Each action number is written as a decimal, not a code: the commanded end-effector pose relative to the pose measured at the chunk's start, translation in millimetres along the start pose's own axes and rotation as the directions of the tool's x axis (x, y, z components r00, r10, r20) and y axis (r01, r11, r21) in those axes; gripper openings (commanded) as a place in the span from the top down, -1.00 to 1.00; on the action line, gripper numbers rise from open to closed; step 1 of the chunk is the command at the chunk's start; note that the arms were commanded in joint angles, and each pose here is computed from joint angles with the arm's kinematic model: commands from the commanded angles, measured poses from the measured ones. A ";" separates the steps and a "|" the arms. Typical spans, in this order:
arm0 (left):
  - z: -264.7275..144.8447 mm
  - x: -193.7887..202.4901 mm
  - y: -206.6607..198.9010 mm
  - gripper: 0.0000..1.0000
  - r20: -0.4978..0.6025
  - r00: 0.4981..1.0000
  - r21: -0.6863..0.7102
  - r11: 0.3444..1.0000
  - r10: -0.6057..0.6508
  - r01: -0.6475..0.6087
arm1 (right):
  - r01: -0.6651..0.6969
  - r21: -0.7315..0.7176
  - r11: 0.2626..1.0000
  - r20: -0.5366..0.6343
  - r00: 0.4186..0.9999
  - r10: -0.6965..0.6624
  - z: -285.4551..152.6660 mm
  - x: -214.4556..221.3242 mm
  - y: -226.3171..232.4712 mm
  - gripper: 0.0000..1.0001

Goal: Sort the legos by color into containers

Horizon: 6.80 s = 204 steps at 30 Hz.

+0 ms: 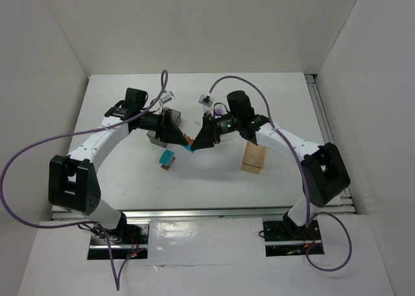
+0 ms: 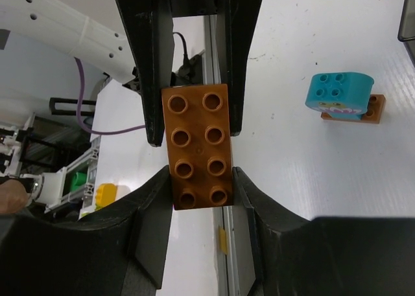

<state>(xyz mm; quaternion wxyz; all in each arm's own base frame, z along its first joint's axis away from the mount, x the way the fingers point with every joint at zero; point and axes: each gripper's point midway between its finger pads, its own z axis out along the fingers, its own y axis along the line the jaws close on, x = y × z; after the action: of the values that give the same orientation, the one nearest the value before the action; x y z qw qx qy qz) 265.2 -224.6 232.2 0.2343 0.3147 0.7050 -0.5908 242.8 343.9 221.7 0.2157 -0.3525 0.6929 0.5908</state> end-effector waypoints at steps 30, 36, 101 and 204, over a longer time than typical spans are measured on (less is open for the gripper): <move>3.9 -16.1 -5.8 1.00 0.006 0.999 0.053 0.997 0.051 -0.052 | 0.012 0.103 0.995 0.101 0.995 -0.023 -12.9 -21.6 1.0 0.68; 3.6 -14.2 -5.2 1.00 0.005 0.998 0.042 0.997 0.061 -0.061 | 0.012 0.096 0.995 0.116 0.993 -0.023 -15.5 -28.2 3.0 0.32; 0.7 -16.5 17.3 1.00 0.010 1.000 -0.136 0.991 -0.005 0.007 | -0.573 0.683 0.453 0.633 0.774 0.025 -184.3 -6.9 -105.3 0.89; 2.8 -33.3 -68.8 1.00 0.133 0.990 0.158 0.985 0.051 -0.072 | -0.004 0.109 0.994 0.362 0.932 -0.036 -66.1 -41.5 54.7 -0.67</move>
<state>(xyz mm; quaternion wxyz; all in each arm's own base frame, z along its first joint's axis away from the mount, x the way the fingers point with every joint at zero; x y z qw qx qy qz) 250.9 -243.8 282.5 0.2507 0.2595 0.6682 -0.6506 239.6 288.6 290.4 0.3585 -0.2139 0.6991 0.5805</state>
